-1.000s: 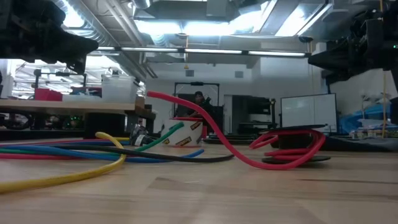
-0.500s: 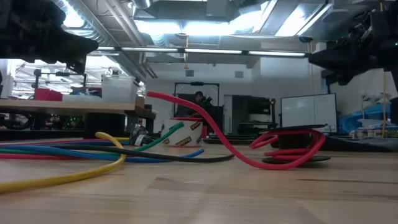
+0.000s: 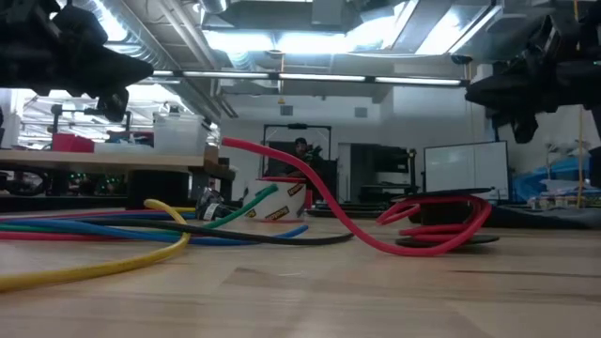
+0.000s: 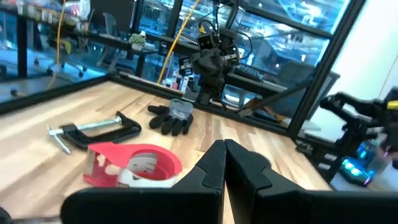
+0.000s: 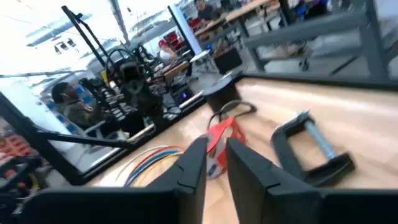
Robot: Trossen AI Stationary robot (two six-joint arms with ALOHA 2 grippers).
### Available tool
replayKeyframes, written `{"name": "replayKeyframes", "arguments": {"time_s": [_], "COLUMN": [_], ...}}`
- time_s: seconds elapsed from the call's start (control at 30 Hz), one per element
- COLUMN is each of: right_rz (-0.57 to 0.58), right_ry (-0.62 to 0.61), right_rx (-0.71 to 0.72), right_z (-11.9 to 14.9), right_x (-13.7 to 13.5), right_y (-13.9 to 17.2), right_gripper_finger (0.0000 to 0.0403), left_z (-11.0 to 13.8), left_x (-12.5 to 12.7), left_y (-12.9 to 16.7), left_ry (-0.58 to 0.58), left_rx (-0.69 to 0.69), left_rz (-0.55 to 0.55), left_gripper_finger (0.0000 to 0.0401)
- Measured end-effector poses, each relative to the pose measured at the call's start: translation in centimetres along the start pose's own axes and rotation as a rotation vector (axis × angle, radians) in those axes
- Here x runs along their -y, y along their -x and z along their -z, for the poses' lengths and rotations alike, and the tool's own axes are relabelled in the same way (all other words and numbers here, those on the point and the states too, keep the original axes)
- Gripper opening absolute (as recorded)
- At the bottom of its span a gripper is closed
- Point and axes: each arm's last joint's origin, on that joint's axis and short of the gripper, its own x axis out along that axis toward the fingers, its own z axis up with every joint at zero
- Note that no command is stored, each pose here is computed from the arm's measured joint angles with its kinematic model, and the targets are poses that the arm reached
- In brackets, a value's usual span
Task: Coil cords
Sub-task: Uncoil the orange wire from the spool
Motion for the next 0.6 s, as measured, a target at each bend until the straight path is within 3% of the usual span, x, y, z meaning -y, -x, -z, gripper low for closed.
{"name": "replayKeyframes", "arguments": {"time_s": [0.27, 0.43, 0.6], "right_rz": [0.052, -0.075, -0.143], "right_ry": [-0.089, -0.112, -0.116], "right_rx": [-0.096, -0.134, -0.147], "right_z": [1.0, 0.8, 0.8], "right_x": [0.3, -0.4, -0.9], "right_y": [-0.9, -1.5, -2.0], "right_gripper_finger": [0.0165, 0.0185, 0.0179], "left_z": [0.0, 0.2, 0.5], "left_x": [0.0, 0.0, -0.1], "left_y": [0.0, -0.1, -0.6], "left_ry": [0.206, 0.475, 0.472], "left_rx": [0.002, -0.022, -0.049], "left_rz": [0.001, -0.012, -0.044], "left_gripper_finger": [0.0, 0.0, 0.0]}}
